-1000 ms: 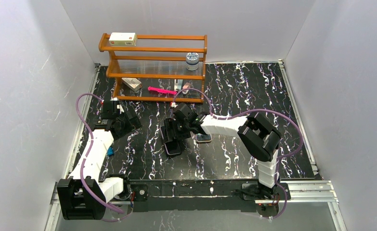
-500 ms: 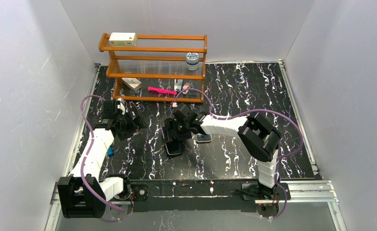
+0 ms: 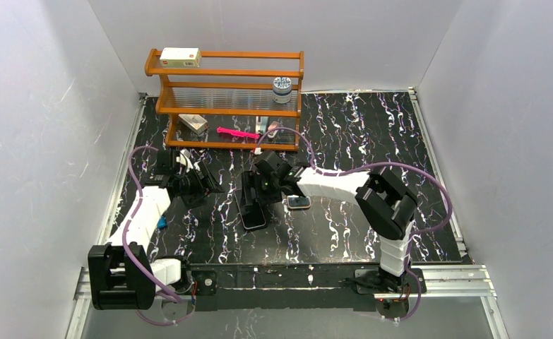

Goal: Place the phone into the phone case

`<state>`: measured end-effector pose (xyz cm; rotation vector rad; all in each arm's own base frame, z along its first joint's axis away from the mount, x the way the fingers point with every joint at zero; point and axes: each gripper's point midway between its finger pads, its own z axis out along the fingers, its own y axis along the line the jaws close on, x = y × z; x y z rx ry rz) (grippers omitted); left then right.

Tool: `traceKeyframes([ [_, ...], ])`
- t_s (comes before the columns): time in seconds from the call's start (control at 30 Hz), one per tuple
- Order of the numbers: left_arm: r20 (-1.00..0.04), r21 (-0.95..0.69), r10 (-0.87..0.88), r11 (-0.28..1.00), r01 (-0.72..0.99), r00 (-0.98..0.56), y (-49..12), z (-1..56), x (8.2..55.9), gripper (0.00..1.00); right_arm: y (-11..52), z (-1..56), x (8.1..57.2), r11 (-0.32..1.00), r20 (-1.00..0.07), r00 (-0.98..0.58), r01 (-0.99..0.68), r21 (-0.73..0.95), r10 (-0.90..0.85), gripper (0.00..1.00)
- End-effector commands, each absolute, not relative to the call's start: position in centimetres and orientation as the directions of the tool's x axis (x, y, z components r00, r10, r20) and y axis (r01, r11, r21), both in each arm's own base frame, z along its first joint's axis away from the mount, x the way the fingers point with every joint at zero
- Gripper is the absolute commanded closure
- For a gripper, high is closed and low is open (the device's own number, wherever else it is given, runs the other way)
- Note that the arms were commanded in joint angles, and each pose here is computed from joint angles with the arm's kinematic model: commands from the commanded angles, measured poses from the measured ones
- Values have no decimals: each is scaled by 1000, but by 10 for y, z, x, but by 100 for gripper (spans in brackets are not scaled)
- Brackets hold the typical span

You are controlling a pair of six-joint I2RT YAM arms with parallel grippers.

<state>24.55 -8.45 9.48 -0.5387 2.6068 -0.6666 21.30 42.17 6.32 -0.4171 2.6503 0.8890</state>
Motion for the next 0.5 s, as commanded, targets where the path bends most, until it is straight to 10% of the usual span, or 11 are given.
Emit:
traceKeyframes([
  [0.0, -214, -609, -472, 749, -261, -855, -102, 92, 239, 31, 420, 100, 219, 746, -445, -884, -391, 539, -143, 17],
  [0.47, -175, -673, -492, 692, -261, -853, -131, 76, 238, 52, 390, 84, 230, 703, -364, -926, -325, 633, -100, 40],
])
